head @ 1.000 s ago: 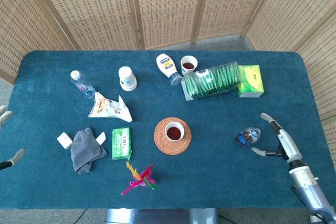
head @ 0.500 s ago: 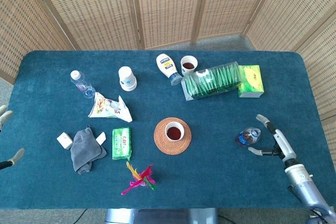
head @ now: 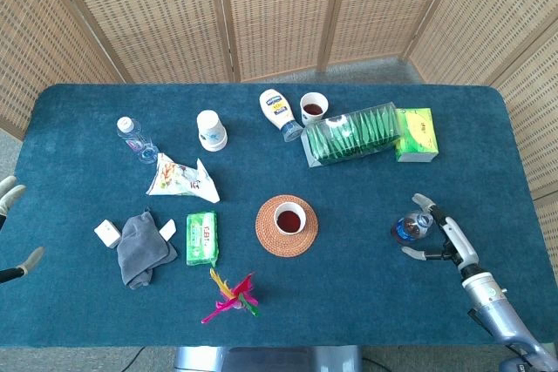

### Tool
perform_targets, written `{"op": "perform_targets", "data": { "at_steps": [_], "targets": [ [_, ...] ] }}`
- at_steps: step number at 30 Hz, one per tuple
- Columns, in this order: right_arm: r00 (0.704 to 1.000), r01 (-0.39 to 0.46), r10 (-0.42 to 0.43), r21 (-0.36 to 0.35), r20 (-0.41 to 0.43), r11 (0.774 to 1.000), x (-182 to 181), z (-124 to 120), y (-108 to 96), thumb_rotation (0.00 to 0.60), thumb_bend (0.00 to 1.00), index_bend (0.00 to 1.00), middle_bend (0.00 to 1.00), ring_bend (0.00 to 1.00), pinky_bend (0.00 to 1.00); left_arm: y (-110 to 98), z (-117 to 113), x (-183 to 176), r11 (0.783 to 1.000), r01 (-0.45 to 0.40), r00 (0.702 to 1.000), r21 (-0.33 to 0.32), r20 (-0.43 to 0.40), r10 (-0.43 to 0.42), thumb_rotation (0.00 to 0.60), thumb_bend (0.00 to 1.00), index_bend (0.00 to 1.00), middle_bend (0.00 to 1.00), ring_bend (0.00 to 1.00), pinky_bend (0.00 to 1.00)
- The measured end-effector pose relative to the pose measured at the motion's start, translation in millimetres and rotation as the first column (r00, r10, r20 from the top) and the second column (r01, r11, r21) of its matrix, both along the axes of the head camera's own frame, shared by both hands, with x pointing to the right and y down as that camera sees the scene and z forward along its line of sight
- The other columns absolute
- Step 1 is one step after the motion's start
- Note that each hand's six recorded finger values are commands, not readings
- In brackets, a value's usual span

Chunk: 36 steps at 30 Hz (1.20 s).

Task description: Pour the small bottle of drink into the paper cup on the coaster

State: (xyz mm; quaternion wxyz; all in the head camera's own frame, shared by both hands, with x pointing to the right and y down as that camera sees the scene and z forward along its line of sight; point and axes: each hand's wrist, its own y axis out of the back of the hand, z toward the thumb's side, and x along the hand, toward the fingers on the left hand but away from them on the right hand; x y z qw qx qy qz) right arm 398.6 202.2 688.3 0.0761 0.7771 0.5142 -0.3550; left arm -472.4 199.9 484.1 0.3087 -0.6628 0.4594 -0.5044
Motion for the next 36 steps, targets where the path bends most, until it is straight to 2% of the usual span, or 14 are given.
{"op": "perform_targets", "data": {
  "at_steps": [13, 22, 27, 32, 36],
  "targets": [
    [0.993, -0.054, 0.053, 0.005, 0.105, 0.999, -14.2, 8.7, -4.6, 0.600, 0.02, 0.00, 0.00, 0.00, 0.00, 0.0, 5.0, 1.9, 1.000, -0.006, 1.000, -0.020, 0.013, 0.006, 0.600, 0.33, 0.00, 0.00, 0.00, 0.00],
    [0.995, -0.018, 0.016, 0.018, 0.095, 1.000, -23.4, 12.0, -8.9, 0.600, 0.02, 0.00, 0.00, 0.00, 0.00, -0.5, 6.3, 1.8, 1.000, -0.004, 1.000, -0.024, 0.015, 0.005, 0.600, 0.33, 0.00, 0.00, 0.00, 0.00],
    [0.995, -0.035, 0.033, 0.016, 0.089, 0.999, -20.7, 14.6, -8.7, 0.600, 0.03, 0.00, 0.00, 0.00, 0.00, -0.4, 6.4, 1.1, 1.000, -0.003, 1.000, -0.024, 0.018, 0.004, 0.600, 0.33, 0.00, 0.00, 0.00, 0.00],
    [0.996, -0.054, 0.052, 0.014, 0.078, 0.998, -16.1, 19.8, -5.0, 0.600, 0.08, 0.00, 0.00, 0.00, 0.00, -0.6, 8.2, 2.4, 1.000, -0.007, 1.000, -0.030, 0.021, 0.007, 0.600, 0.33, 0.00, 0.00, 0.00, 0.00],
    [0.995, -0.072, 0.071, 0.020, 0.074, 0.997, -13.9, 24.0, -4.9, 0.600, 0.16, 0.02, 0.04, 0.00, 0.07, 0.1, 9.0, 4.1, 0.999, -0.011, 1.000, -0.034, 0.023, 0.012, 0.600, 0.33, 0.00, 0.00, 0.00, 0.00]
  ]
}}
